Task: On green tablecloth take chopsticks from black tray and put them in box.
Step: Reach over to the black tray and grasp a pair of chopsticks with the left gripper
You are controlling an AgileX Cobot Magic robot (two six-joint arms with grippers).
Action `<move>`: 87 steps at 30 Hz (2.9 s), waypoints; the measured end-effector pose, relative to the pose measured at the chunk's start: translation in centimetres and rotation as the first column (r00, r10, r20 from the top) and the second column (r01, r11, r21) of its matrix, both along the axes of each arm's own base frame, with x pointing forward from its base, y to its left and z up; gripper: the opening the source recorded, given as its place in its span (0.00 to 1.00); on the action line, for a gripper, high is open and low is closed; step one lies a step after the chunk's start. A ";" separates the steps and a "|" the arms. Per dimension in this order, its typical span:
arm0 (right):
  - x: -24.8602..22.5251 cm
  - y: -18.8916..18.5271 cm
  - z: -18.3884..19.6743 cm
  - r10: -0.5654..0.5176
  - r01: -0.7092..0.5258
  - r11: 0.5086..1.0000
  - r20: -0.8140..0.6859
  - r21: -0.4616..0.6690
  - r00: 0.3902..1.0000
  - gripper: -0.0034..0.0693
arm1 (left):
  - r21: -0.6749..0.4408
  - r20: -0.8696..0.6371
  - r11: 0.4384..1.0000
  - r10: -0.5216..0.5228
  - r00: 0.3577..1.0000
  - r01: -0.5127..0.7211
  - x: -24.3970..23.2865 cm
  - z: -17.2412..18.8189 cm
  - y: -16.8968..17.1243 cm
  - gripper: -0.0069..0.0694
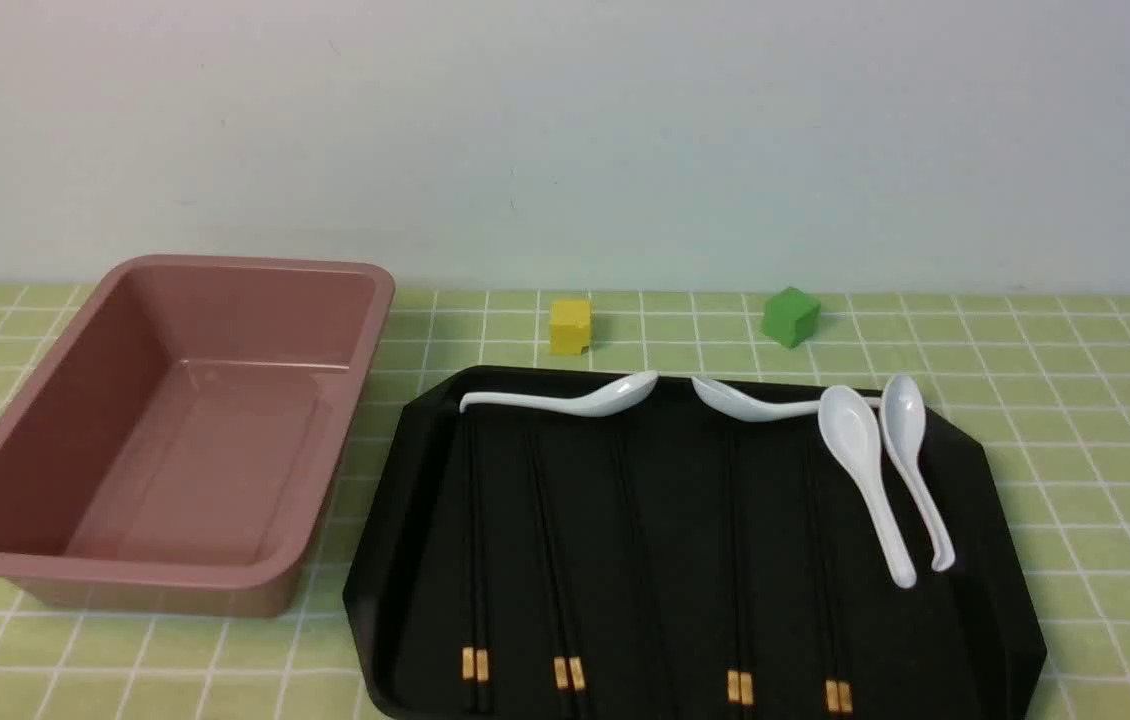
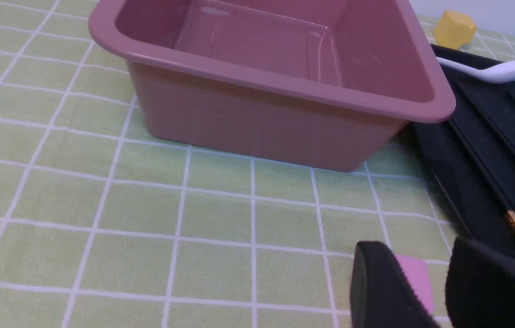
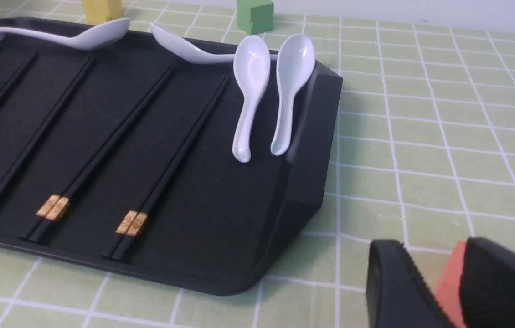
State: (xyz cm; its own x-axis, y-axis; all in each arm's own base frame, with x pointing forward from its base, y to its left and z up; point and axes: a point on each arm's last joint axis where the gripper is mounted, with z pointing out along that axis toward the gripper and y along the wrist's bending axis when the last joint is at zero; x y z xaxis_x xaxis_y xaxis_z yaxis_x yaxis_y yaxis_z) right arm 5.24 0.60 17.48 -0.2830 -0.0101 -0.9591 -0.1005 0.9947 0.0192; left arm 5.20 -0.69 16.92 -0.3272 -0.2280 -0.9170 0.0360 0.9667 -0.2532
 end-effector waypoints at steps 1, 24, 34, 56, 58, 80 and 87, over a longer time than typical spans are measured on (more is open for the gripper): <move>0.0 0.0 0.0 0.000 0.000 1.000 0.000 0.000 1.000 0.38 | 0.000 0.000 1.000 0.000 1.000 0.000 0.0 0.0 0.0 0.40; 0.0 0.0 0.0 0.000 0.000 1.000 0.000 0.000 1.000 0.38 | 0.000 0.000 1.000 0.000 1.000 0.000 0.0 0.0 0.0 0.40; 0.0 0.0 0.0 0.000 0.000 1.000 0.000 -0.001 1.000 0.38 | 0.005 0.008 1.000 0.001 1.000 -0.001 0.0 0.1 0.0 0.40; 0.0 0.0 0.0 0.000 0.000 1.000 0.000 -0.001 1.000 0.38 | -0.949 -0.142 0.280 0.029 0.989 -0.144 0.0 1.8 -1.7 0.40; 0.0 0.0 0.0 0.000 0.000 1.000 0.000 -0.001 1.000 0.38 | -0.960 -0.131 0.244 0.040 0.991 -0.137 0.1 2.0 -1.6 0.40; 0.0 0.0 0.0 0.000 0.000 1.000 0.000 0.000 1.000 0.38 | -0.476 -0.680 0.879 -0.353 0.643 -0.020 7.5 10.3 -5.2 0.07; 0.0 0.0 0.0 0.000 0.000 1.000 0.000 0.000 1.000 0.38 | -0.380 -0.836 0.920 -0.385 0.391 0.094 16.0 10.2 -7.9 0.07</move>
State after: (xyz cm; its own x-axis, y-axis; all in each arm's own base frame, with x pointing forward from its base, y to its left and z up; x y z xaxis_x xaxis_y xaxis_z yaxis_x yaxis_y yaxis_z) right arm 5.24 0.60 17.48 -0.2831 -0.0100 -0.9591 -0.1005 0.9947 0.0193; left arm 21.17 -8.60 27.11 -0.9890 -0.1480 -0.0034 -0.1267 0.8579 -0.4979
